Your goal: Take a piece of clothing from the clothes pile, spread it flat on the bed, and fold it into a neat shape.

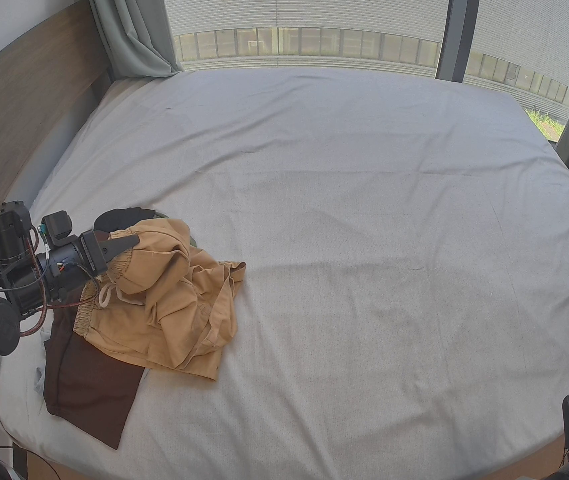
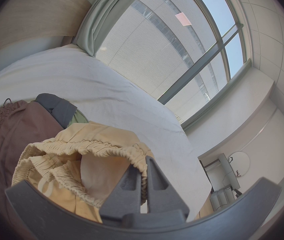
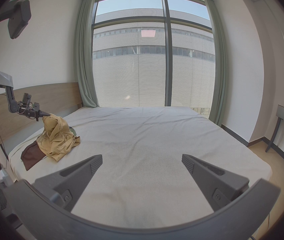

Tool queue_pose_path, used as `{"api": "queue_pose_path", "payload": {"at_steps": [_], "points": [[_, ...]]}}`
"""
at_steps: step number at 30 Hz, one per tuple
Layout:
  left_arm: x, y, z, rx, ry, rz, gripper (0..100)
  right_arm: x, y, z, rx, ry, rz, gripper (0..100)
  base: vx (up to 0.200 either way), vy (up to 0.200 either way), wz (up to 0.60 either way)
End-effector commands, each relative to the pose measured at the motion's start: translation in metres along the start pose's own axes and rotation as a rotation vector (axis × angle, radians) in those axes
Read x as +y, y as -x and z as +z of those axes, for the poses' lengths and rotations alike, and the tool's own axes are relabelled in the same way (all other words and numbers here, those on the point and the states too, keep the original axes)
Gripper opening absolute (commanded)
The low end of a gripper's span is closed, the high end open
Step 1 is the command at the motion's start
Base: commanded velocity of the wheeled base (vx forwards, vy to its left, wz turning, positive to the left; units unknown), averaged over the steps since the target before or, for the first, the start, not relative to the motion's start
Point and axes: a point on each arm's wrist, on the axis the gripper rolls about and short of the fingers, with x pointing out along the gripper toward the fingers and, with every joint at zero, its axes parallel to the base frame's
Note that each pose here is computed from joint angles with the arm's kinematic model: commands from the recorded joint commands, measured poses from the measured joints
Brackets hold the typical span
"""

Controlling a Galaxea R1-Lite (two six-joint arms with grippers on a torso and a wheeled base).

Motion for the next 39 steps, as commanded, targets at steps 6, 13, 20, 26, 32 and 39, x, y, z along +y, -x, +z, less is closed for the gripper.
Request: {"api": "queue_pose_path", "payload": {"at_steps": [6, 13, 20, 26, 32, 39], "points": [[-0.038, 0.003, 0.002, -0.064, 0.018, -0.029, 0, 0.0, -0.001, -0.005, 0.01, 0.0, 0.001, 100, 0.0, 0.0, 0.0], [-0.064, 0.0, 0.003, -0.137, 0.097, -0.028, 0, 0.0, -0.001, -0.005, 0.01, -0.001, 0.002, 100, 0.0, 0.0, 0.0], [-0.082, -0.006, 0.004, -0.24, 0.15, -0.035, 0, 0.0, -0.001, -0.005, 0.01, -0.001, 0.004, 100, 0.0, 0.0, 0.0], [-0.105, -0.014, 0.005, -0.346, 0.241, -0.018, 0, 0.0, -0.001, -0.005, 0.01, -0.001, 0.004, 100, 0.0, 0.0, 0.0], [-0.124, -0.019, 0.008, -0.403, 0.297, -0.035, 0, 0.0, -0.001, -0.005, 0.01, -0.001, 0.002, 100, 0.0, 0.0, 0.0], [-0.14, -0.023, 0.005, -0.415, 0.308, -0.053, 0, 0.0, -0.001, -0.005, 0.01, -0.001, 0.002, 100, 0.0, 0.0, 0.0]]}}
